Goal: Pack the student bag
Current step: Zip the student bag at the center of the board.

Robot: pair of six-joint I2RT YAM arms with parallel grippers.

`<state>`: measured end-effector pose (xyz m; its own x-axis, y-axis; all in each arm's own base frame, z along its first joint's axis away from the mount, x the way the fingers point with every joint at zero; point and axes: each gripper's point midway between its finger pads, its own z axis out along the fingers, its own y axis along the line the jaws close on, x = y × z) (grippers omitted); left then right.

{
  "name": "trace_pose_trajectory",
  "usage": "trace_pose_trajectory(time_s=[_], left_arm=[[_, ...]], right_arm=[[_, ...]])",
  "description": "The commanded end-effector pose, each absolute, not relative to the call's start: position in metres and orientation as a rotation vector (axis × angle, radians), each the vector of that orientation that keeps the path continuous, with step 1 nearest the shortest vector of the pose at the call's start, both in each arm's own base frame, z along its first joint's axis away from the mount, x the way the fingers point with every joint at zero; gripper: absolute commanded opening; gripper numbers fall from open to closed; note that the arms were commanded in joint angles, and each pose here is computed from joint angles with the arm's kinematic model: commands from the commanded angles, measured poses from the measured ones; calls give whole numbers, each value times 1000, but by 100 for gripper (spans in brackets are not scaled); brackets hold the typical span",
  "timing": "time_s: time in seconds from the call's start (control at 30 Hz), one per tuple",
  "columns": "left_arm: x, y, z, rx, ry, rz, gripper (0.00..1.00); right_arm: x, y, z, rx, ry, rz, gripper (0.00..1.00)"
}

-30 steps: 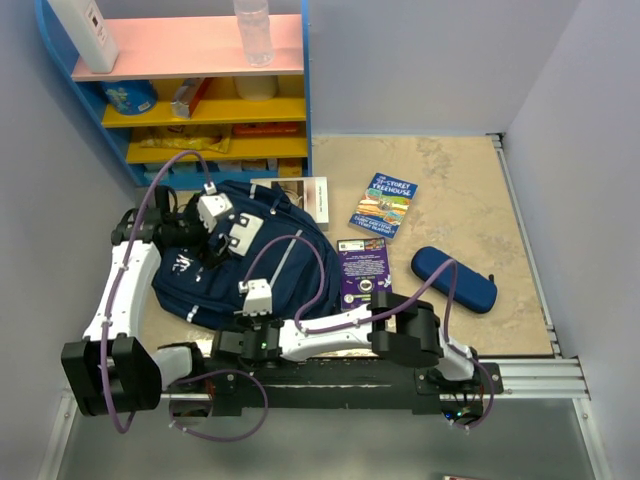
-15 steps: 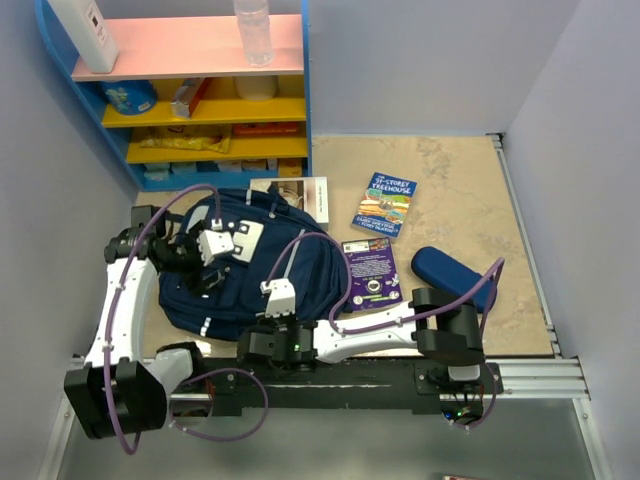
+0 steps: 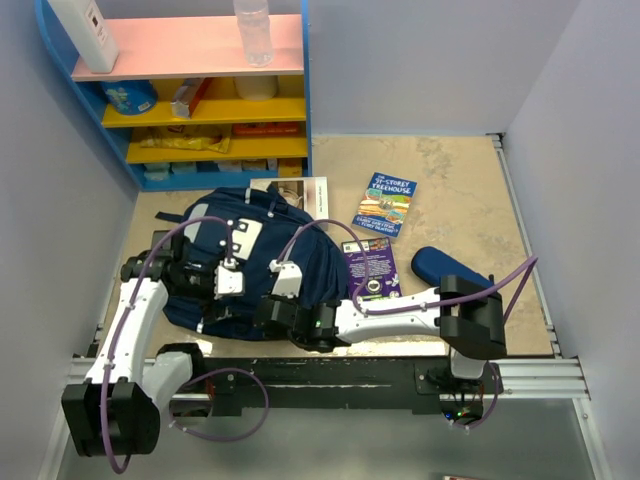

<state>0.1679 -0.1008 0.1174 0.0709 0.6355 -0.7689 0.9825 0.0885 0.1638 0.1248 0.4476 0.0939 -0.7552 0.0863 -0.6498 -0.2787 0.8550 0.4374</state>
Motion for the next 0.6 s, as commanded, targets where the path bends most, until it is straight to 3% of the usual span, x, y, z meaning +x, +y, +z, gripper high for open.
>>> trace_pose_trajectory(time_s=[0.0, 0.17, 0.27, 0.3, 0.33, 0.57], left_arm=[[176, -121, 133, 1635, 1438, -610, 98], [175, -133, 128, 1662, 1401, -622, 92], [177, -135, 119, 1677, 1404, -609, 65], [177, -136, 119, 1676, 1400, -611, 51], [176, -137, 118, 1678, 1404, -623, 47], [174, -136, 110, 1700, 1439, -634, 40]], right_arm=[[134, 477, 149, -103, 2235, 892, 0], [137, 479, 150, -105, 2251, 901, 0], [138, 477, 156, -95, 2246, 913, 0], [138, 477, 154, -93, 2251, 912, 0], [140, 476, 156, -88, 2251, 914, 0], [146, 471, 157, -51, 2257, 941, 0]])
